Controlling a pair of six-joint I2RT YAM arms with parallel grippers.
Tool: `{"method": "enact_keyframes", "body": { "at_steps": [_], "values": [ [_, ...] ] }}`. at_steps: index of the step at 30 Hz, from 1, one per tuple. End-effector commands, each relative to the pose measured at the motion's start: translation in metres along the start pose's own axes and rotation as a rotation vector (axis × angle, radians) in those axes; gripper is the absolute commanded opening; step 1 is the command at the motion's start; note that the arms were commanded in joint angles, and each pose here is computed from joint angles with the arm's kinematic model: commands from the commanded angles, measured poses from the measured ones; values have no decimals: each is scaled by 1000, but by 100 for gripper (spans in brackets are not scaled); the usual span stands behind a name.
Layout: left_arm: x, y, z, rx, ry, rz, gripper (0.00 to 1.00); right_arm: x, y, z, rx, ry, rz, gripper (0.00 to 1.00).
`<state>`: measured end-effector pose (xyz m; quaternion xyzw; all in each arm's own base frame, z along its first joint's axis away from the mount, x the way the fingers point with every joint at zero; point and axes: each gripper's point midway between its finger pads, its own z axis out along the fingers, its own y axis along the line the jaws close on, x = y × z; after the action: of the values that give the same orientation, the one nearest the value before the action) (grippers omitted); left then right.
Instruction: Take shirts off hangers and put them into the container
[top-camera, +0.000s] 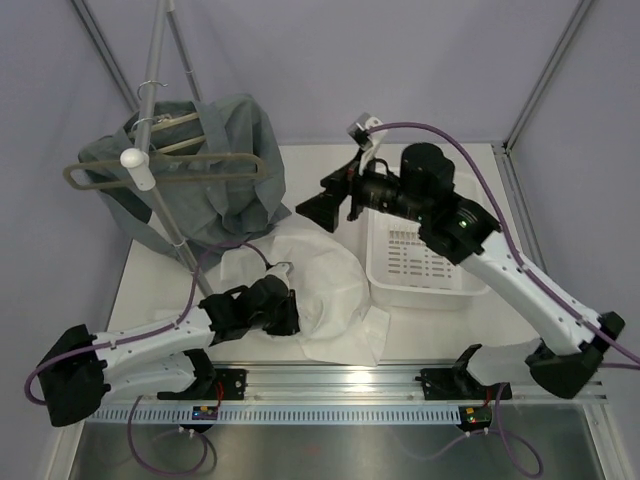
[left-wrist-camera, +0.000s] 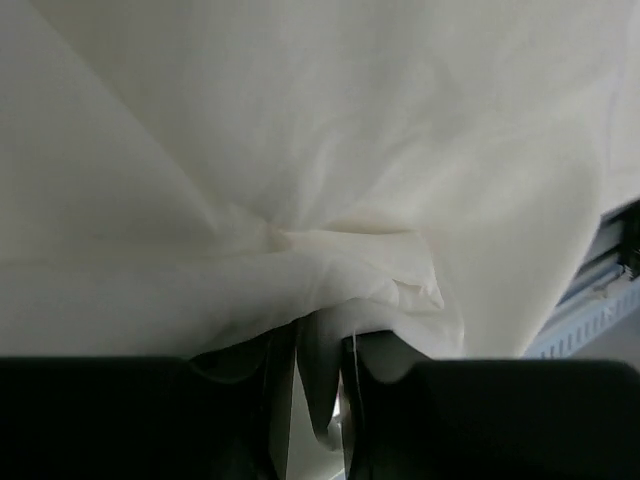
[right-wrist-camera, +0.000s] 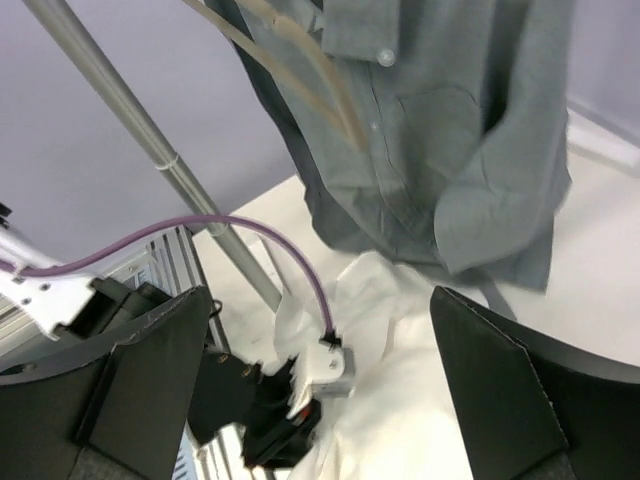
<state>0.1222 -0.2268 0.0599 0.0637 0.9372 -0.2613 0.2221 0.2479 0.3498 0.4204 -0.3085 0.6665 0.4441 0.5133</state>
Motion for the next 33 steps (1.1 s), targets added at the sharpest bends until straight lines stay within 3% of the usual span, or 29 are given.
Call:
{"method": "enact_keyframes", "body": {
  "at_steps": [1,4,5,10,13,20,23,27,33],
  "values": [
    [-28,-12,20,-41,-92,-22,30,-3,2,-58,122,-58,66,99],
    [-51,-20,22,-135,-202,59,60,11,19,-94,92,-50,85,99],
    [-55,-36,22,-132,-230,125,77,14,22,-103,93,-51,93,99],
    [-80,-74,8,-125,-386,200,98,29,34,-155,113,-71,98,99],
    [-89,-85,3,-133,-408,214,99,31,41,-178,111,-100,101,99],
    [-136,-70,0,-476,-441,284,99,36,54,-211,95,-132,103,99],
    [-150,-45,15,-540,-359,231,99,40,56,-221,101,-132,108,99],
    [-152,-27,42,-460,-272,146,99,37,64,-243,99,-166,96,100],
    [-143,-2,64,-551,-170,138,99,33,73,-266,85,-207,64,99]
  ]
}}
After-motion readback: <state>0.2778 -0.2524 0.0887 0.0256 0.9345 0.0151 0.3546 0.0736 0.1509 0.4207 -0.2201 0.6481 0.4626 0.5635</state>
